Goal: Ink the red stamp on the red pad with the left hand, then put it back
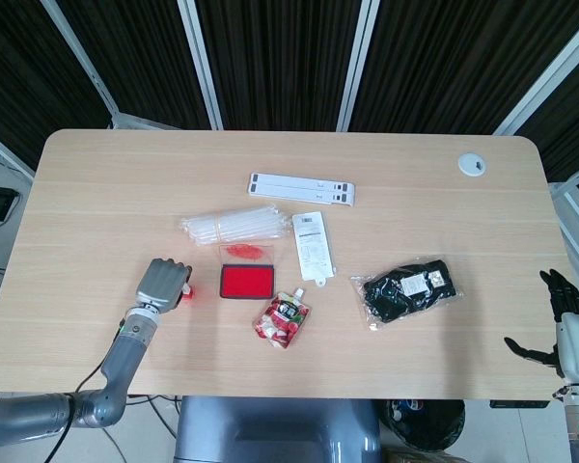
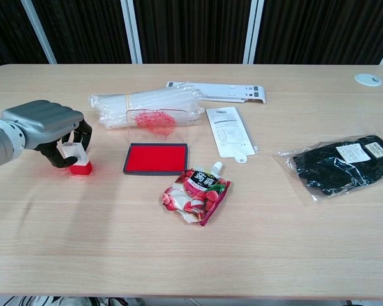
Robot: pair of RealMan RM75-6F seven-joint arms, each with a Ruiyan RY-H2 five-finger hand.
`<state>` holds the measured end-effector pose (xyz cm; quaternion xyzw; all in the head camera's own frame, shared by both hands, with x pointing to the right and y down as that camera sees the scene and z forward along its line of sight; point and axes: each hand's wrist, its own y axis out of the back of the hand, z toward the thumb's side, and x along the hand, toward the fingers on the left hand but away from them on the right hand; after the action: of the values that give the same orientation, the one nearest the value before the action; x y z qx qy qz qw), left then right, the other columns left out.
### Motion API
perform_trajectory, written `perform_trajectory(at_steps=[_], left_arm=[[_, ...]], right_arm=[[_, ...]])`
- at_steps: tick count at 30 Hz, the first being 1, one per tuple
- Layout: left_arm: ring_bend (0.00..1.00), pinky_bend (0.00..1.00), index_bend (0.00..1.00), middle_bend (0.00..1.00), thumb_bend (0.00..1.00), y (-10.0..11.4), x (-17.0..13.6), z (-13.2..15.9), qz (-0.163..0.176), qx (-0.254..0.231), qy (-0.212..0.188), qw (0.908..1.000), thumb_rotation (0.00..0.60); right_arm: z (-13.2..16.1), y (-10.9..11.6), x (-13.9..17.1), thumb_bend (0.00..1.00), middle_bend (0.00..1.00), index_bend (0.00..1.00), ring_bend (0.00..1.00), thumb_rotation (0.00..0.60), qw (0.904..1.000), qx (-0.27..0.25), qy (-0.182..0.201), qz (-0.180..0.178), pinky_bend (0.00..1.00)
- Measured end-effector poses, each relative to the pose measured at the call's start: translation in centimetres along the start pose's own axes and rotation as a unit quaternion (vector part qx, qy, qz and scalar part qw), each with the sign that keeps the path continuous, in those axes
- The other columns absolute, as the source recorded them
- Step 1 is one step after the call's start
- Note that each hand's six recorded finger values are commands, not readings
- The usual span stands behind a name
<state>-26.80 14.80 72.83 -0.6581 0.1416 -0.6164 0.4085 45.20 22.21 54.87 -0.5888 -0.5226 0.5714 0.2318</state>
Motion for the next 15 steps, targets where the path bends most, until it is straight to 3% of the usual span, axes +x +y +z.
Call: perform_trajectory(at_steps=[5,15], left_arm=[[0.39,0.49,0.47,0.44,0.35,0.12,-0.12,-0.11,0.001,0.001,0.001,1.0000,0.600],[0.37,0.48,0.44,0.42,0.23,0.23,-0.38,-0.32,0.001,0.004,0.004,1.0000,0.600]], right_arm=[[0.02,-0.01,0.02,0.16,0.00,0.00,0.00,0.600,1.0000,0.000,0.000,0.000,0.20],[0.03,0.02,0.05,0.16,0.00,0.00,0.00,0.600,1.0000,-0.001,0.000,0.000,0.20]])
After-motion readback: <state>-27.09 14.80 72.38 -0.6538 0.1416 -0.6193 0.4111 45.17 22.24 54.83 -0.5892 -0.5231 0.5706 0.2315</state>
